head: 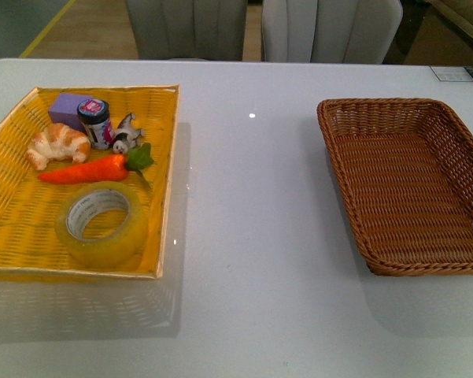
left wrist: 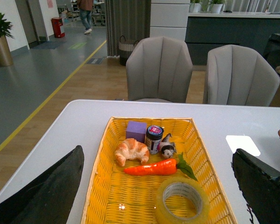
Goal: Move tape to another basket
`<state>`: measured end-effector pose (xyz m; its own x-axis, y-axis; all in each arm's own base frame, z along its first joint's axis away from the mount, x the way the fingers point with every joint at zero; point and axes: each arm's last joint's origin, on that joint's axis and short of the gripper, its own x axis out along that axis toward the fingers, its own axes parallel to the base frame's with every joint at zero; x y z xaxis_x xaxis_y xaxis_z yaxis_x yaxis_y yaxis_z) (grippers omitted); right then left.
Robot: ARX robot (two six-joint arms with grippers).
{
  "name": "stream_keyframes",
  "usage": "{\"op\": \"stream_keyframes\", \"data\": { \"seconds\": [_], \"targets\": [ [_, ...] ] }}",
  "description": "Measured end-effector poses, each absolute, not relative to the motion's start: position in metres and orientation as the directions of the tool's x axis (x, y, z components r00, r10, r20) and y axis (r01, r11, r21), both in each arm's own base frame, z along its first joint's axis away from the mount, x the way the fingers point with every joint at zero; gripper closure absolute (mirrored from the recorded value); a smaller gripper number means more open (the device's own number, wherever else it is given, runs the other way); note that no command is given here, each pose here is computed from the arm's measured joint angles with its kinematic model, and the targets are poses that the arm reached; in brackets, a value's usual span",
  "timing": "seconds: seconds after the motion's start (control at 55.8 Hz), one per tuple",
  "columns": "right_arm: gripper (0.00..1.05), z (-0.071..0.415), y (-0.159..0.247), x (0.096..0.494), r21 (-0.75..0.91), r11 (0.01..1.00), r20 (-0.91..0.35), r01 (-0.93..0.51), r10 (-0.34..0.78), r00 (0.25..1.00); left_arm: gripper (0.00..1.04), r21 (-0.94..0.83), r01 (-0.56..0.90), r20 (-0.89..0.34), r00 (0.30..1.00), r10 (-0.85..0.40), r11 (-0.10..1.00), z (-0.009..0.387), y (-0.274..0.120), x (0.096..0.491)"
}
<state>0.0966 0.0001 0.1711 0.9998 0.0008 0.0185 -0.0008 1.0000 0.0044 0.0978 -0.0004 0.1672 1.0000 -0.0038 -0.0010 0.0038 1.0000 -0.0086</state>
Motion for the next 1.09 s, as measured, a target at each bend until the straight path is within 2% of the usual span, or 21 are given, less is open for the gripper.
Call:
{"op": "stream_keyframes", "data": {
  "seconds": [0.556,0.61,0.628,0.664,0.717,0.915,1.094],
  "targets": [
    [0.09,0.171,0.0,0.097,0.004,1.0,0.019,-0.001,0.001,1.0,0.09,-0.008,0.004,-0.001,1.0,-0.004,1.0,0.167,0.0,0.098],
    [0.09,0.171,0.0,0.097,0.004,1.0,0.019,0.001,-0.001,1.0,0.09,-0.023,0.084,-0.184,0.979,-0.087,0.996,0.167,-0.001,0.098],
    [0.09,0.171,0.0,0.097,0.004,1.0,0.019,0.0,0.0,1.0,0.09,-0.042,0.108,-0.284,0.952,-0.116,0.993,0.169,-0.001,0.099],
    [0.09,0.171,0.0,0.097,0.004,1.0,0.019,-0.002,0.002,1.0,0.09,-0.063,0.118,-0.402,0.906,-0.133,0.991,0.172,-0.001,0.104],
    [0.09,0.171,0.0,0.097,0.004,1.0,0.019,-0.002,0.002,1.0,0.09,-0.076,0.115,-0.473,0.87,-0.137,0.991,0.177,-0.001,0.117],
    [0.09,0.171,0.0,0.097,0.004,1.0,0.019,-0.002,0.002,1.0,0.09,-0.055,0.11,-0.477,0.87,-0.123,0.992,0.184,-0.003,0.178],
    [0.09,0.171,0.0,0.097,0.004,1.0,0.019,-0.002,0.002,1.0,0.09,-0.005,0.083,-0.533,0.843,-0.073,0.997,0.15,-0.008,0.244]
  ]
}}
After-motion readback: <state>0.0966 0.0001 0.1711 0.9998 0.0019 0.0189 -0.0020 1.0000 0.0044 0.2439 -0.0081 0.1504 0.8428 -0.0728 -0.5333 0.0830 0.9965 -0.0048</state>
